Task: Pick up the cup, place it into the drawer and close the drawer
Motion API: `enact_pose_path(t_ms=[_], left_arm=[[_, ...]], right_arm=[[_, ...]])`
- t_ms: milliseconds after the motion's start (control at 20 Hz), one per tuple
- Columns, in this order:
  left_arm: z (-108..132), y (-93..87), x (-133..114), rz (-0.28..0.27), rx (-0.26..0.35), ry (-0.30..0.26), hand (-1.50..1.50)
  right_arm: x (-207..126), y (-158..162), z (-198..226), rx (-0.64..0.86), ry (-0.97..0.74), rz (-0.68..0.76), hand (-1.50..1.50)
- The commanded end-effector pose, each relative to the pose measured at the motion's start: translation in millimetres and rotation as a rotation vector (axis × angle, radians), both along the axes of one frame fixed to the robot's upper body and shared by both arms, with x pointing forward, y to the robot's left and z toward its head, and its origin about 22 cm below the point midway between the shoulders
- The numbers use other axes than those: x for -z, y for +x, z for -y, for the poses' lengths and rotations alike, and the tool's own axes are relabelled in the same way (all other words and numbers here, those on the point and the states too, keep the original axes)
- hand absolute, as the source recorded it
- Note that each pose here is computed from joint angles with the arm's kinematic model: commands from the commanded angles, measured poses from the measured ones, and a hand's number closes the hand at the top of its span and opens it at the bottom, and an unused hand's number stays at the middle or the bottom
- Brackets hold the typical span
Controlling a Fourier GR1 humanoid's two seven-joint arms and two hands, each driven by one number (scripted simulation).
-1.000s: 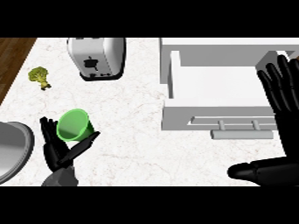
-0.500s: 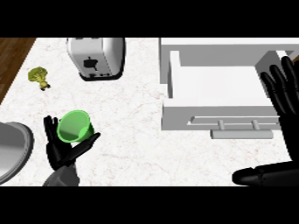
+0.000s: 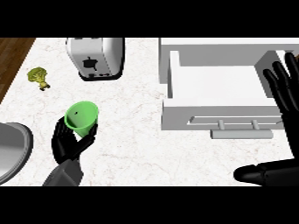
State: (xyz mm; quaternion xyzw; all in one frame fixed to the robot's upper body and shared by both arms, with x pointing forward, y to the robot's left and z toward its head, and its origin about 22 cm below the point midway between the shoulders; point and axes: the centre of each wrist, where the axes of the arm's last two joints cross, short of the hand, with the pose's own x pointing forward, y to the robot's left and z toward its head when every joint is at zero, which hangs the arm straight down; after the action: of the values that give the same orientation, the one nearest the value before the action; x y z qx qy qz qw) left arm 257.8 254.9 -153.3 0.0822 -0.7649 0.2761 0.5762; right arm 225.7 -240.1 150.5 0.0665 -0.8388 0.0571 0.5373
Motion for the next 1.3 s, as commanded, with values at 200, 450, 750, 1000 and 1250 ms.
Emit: enact_pose_path(t_ms=[200, 450, 750, 1000, 1250], left_arm=[[6, -9.6, 10, 0.103, 0.088, 0.083, 1.50], [-35, 11.8, -17, 0.122, 0.352, 0.090, 1.50], [-35, 8.8, -26, 0.228, 0.369, 0.117, 1.50], [-7, 24.4, -53, 0.286, 0.486, 0.116, 1.50], [5, 40.5, -104, 0.306, 0.592, 0.158, 1.50]], right_arm=[[17, 0, 3, 0.007, -0.006, 0.009, -1.50], [-3, -2, -4, -0.006, -0.002, 0.001, -1.50], [7, -2, 14, 0.016, -0.001, -0.005, -1.50], [8, -13, 4, 0.039, -0.003, -0.014, -1.50], [-9, -10, 7, 0.035, -0.017, -0.028, -1.50]])
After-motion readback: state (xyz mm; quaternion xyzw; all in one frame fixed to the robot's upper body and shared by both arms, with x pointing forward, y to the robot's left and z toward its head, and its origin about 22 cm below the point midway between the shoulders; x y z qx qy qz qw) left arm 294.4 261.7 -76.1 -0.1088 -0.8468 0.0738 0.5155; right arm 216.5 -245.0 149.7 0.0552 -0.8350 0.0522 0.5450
